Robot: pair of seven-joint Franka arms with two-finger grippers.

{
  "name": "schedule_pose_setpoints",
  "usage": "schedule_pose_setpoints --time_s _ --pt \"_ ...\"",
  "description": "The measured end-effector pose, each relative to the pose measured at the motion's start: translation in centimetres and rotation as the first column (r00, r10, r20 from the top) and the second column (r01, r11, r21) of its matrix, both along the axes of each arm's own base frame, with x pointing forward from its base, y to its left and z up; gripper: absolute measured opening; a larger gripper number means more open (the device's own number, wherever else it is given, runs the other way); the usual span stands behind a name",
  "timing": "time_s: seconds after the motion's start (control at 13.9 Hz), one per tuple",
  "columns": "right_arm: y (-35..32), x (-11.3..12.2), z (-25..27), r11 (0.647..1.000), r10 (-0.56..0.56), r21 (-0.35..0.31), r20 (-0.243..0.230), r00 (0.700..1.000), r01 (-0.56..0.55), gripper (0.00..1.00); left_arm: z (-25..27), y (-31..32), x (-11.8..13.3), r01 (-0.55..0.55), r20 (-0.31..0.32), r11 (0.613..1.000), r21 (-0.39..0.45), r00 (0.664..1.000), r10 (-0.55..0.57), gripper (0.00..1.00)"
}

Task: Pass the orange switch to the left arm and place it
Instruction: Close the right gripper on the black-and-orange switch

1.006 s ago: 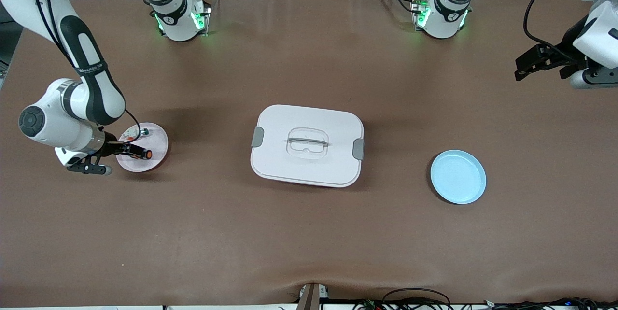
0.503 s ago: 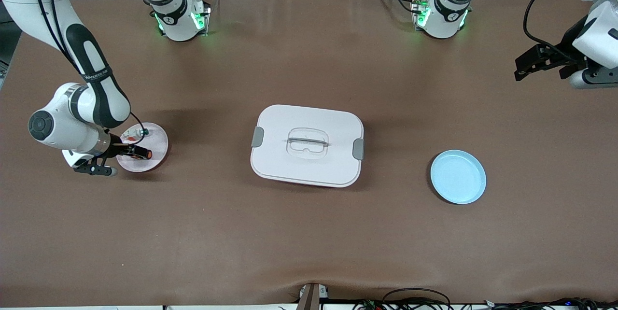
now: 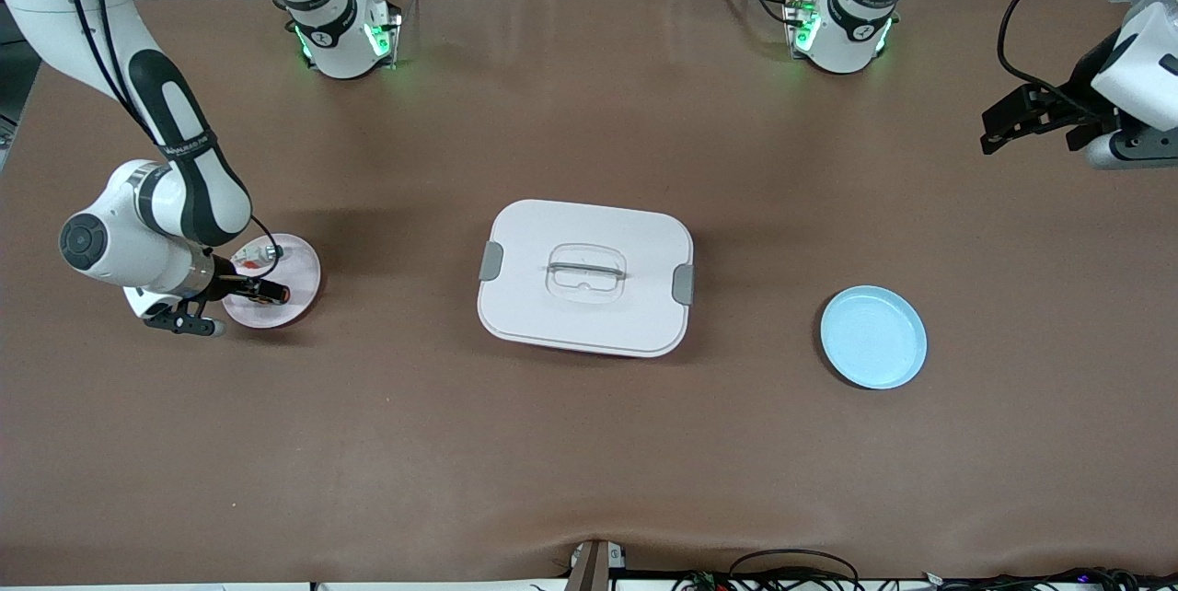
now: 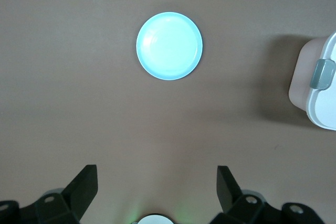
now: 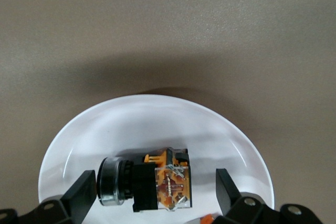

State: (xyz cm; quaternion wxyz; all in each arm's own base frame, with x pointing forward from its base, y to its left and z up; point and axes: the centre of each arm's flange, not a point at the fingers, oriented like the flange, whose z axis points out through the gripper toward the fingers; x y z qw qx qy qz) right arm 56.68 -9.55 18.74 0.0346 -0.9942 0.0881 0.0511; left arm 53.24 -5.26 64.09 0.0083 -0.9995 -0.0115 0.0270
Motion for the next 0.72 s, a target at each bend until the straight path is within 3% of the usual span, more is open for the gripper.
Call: schedule_pose_setpoints --time_s 0.57,0.72 --pt "0.05 -0.11 -0.35 1.000 -0.012 0.008 -0.006 1.000 0.012 1.00 -0.02 -0.02 0.00 0.000 0.000 1.000 0.000 1.000 0.000 1.00" --pt "0.05 -0.15 -0.39 1.000 -0.012 0.008 -0.008 1.000 0.012 0.95 -0.02 -0.03 0.00 0.001 0.000 1.000 0.000 1.000 -0.001 1.00"
